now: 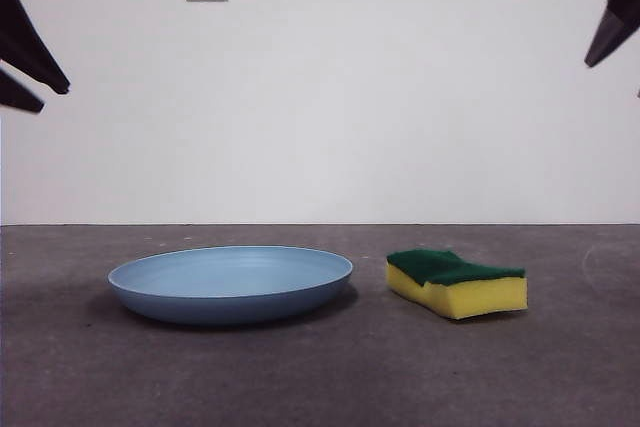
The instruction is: Pick up the plate,pick up the cloth,clean the plate with the cloth
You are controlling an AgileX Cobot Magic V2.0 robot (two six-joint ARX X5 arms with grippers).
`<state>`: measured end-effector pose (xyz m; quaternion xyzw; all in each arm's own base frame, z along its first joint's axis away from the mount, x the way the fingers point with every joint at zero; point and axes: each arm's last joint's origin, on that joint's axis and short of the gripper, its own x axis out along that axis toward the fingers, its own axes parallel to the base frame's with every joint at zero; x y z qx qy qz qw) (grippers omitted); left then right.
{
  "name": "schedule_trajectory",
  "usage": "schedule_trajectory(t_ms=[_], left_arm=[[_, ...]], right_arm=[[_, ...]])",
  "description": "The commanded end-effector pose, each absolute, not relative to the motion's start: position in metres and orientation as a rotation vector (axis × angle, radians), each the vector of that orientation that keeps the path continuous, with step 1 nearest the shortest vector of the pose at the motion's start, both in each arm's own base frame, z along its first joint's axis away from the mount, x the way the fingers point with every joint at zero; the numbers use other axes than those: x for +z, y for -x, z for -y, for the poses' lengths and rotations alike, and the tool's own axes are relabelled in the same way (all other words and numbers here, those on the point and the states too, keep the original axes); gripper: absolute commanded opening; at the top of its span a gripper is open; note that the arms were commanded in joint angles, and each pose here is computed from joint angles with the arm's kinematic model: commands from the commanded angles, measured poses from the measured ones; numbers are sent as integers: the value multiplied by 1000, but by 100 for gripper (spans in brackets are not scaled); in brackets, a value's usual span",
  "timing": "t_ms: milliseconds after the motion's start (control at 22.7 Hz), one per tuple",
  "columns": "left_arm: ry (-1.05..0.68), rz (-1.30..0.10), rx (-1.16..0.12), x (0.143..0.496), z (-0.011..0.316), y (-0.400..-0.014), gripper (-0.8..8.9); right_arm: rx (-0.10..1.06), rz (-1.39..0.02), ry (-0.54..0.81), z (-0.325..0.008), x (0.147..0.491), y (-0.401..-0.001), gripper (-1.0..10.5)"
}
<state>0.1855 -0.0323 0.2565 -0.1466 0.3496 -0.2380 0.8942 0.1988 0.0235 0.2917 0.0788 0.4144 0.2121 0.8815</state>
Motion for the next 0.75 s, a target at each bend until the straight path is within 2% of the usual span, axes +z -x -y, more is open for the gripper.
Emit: schedule_trajectory(t_ms=[44,221,485,750], left_arm=[[334,-752,-475,252,33,-192,314],[336,-815,-403,244,35,-217,314],[273,-926,-380,230,50,-273,314],[182,-1020,-317,198,71,-305,313]], right_arm=[[451,-855,-157,-24,293,-199,477],[463,-855,-152,-27,293,-199,477],[467,-857,-152,-28,293,-198,474],[468,-857,-151,-28,293,-198,473]])
